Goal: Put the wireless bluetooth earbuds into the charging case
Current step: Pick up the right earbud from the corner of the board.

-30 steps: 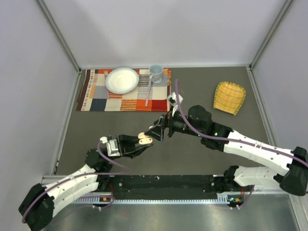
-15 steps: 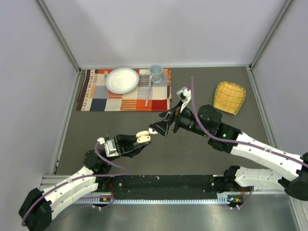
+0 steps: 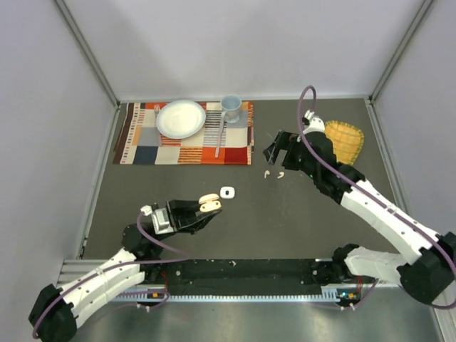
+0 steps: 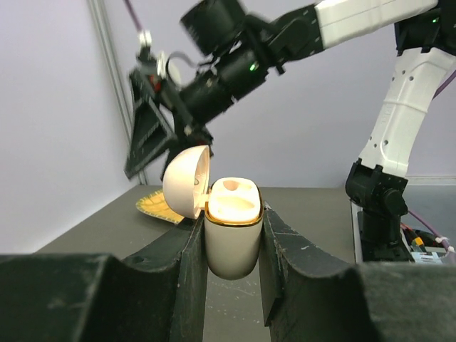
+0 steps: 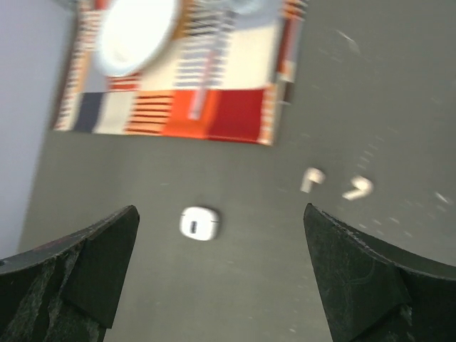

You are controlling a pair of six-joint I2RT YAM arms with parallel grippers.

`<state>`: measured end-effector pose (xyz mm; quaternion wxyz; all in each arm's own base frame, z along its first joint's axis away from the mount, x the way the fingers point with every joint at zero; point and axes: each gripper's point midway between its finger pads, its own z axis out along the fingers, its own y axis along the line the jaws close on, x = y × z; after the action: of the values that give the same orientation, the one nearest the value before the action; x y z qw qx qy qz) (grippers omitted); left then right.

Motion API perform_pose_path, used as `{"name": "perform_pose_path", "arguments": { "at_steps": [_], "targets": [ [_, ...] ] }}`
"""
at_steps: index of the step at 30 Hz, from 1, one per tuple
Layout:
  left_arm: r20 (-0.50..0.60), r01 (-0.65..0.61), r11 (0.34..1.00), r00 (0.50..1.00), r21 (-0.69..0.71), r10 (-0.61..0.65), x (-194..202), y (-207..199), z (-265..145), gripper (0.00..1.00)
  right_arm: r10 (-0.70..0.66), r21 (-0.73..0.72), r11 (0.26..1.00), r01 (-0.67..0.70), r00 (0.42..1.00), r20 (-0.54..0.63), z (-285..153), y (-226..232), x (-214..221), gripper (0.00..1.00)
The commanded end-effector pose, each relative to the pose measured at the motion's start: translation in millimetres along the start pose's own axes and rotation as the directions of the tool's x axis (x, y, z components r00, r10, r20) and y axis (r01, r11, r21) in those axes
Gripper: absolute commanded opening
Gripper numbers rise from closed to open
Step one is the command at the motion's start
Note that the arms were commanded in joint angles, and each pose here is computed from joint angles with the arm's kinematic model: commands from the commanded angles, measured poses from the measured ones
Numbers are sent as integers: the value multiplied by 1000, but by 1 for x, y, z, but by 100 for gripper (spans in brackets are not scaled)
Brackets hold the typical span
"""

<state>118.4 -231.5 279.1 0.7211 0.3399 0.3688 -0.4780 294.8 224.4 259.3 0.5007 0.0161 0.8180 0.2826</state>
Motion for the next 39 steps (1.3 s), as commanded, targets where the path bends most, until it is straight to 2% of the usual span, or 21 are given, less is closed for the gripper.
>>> {"name": "perform_pose_path", "arguments": {
  "at_steps": [1,4,7,8,11,14,16,18,30,39],
  "targets": [
    [-18,5,1000,1000,-23,-5,14,-2,-13,0,113,254,963,-86,989,-96,12,-70,24,98],
    [-24,0,999,1000,-36,-1,15,0,-14,0,129,353,933,-72,981,-142,23,-98,37,94],
    [-23,-7,999,1000,-51,6,14,2,-16,0,157,427,903,-51,964,-216,37,-119,55,85],
    [-19,-8,998,1000,-55,7,13,3,-16,0,176,457,888,-44,952,-250,42,-126,66,80],
    [-23,-7,998,1000,-65,6,14,4,-17,0,248,524,847,-90,939,-240,51,-135,74,62],
    [-30,-7,998,1000,-66,5,16,4,-18,0,290,558,823,-105,923,-254,62,-139,83,68],
    [-32,-7,998,999,-66,4,16,4,-18,0,330,591,794,-141,917,-224,68,-142,84,68],
    [-31,-7,997,1000,-71,5,16,5,-18,0,353,606,778,-169,915,-197,72,-143,80,64],
    [-33,-13,996,999,-94,10,15,9,-19,0,506,692,651,-313,858,-87,89,-158,85,61],
    [-34,-17,995,999,-101,14,15,10,-19,0,519,724,628,-287,847,-114,106,-169,95,56]
  ]
}}
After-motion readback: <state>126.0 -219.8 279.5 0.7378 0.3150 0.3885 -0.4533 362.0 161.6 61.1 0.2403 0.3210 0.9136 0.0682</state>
